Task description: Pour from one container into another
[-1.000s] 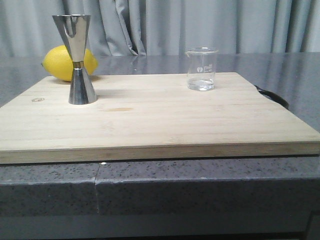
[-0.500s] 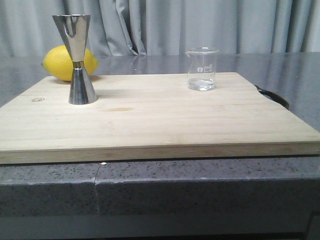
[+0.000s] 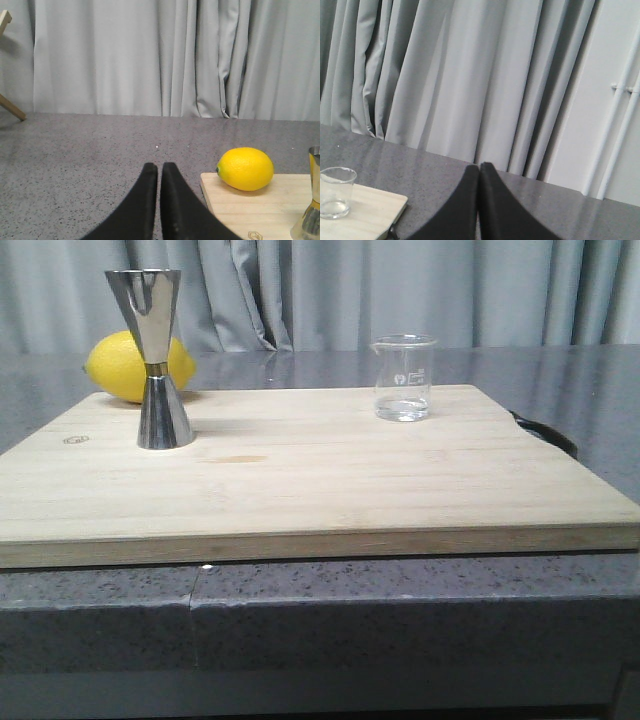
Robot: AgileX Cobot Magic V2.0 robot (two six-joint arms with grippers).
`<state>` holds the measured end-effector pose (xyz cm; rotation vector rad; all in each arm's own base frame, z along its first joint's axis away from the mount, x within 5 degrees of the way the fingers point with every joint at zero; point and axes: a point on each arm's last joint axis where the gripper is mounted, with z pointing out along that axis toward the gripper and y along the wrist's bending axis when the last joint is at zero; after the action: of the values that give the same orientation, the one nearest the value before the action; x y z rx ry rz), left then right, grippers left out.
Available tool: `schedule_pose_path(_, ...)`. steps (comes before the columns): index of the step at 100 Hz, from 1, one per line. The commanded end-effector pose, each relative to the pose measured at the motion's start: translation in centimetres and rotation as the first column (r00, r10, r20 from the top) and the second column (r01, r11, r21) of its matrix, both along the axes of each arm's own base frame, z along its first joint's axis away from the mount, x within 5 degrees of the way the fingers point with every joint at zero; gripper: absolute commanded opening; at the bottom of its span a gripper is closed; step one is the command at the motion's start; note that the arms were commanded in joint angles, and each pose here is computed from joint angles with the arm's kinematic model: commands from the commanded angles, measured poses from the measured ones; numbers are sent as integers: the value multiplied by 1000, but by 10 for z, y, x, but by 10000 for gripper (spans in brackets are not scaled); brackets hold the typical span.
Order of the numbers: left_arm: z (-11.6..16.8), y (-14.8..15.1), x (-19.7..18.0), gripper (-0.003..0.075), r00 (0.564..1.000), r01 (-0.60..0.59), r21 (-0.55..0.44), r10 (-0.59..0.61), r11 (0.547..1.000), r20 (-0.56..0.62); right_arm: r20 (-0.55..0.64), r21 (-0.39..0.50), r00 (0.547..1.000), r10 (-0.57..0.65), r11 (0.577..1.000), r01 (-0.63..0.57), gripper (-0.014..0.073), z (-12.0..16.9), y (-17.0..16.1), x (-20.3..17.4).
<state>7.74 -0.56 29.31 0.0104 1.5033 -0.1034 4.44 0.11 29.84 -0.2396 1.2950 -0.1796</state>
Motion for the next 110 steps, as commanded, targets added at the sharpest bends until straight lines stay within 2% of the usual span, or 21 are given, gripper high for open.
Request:
schedule_pose_path(1,14,1,-5,-19,991,-8,-17,10,1000,131,7,-6,1000,12,1000,-12,-62,2,2,1)
schedule_pose_path(16,12,1,-8,-19,994,-1,-15,3,1000,113,-45,52,998,33,998,-31,-62,-13,3,6)
schedule_pose_path(28,7,0,-7,-19,998,9,-11,-8,1000,60,-63,51,997,41,998,-38,-62,-20,4,8)
schedule_pose_path(97,4,-3,-7,-19,998,52,-21,-51,998,32,-56,49,997,51,998,-48,-62,-20,4,7)
schedule_pose_path(110,-8,-2,-12,-19,998,34,94,-39,995,53,-56,49,997,51,998,-48,-62,-20,4,7)
